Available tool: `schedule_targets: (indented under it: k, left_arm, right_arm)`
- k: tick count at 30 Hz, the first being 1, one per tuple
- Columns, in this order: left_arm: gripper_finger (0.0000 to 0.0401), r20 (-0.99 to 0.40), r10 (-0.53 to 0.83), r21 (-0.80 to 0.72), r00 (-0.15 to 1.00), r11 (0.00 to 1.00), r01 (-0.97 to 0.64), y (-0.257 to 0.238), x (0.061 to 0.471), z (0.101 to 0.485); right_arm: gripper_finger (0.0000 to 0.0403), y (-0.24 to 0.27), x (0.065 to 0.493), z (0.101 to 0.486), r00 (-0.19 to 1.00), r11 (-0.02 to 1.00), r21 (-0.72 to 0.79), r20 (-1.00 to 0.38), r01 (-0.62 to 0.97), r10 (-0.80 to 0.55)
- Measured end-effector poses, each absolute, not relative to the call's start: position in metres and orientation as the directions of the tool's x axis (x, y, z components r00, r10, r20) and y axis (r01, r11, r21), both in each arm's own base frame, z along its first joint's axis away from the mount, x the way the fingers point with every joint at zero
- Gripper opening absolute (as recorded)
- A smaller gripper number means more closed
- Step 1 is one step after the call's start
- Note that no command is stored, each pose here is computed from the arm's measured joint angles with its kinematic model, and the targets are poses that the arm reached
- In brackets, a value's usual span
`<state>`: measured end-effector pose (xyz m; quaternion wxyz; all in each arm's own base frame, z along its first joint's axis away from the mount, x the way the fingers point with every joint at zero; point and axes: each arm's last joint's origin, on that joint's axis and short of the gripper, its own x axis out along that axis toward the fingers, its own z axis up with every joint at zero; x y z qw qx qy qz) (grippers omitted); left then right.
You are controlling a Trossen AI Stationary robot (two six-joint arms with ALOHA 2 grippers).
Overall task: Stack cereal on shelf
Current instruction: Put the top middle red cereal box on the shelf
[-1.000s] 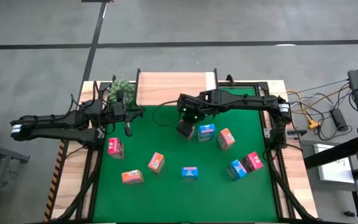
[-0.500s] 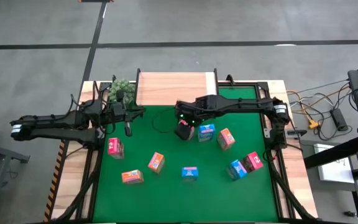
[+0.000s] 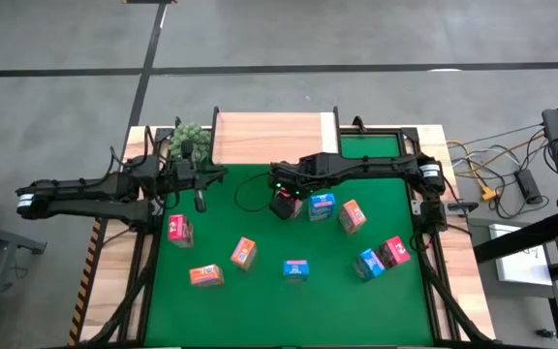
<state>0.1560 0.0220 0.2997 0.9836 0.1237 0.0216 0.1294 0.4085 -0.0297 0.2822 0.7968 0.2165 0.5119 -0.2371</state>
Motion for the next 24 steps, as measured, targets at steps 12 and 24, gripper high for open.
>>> schedule_targets:
  k: [12,24]
  left_arm:
    - [0.0,-0.011,0.26,0.249,0.966,0.936,-0.249,0.022,0.156,0.3]
    - [0.0,-0.011,0.26,0.249,0.966,0.936,-0.249,0.022,0.156,0.3]
  right_arm:
    - [0.0269,-0.031,0.417,0.26,0.295,0.799,0.04,-0.939,0.599,-0.174]
    - [0.0263,-0.03,0.411,0.269,0.297,0.792,0.008,-0.929,0.611,-0.219]
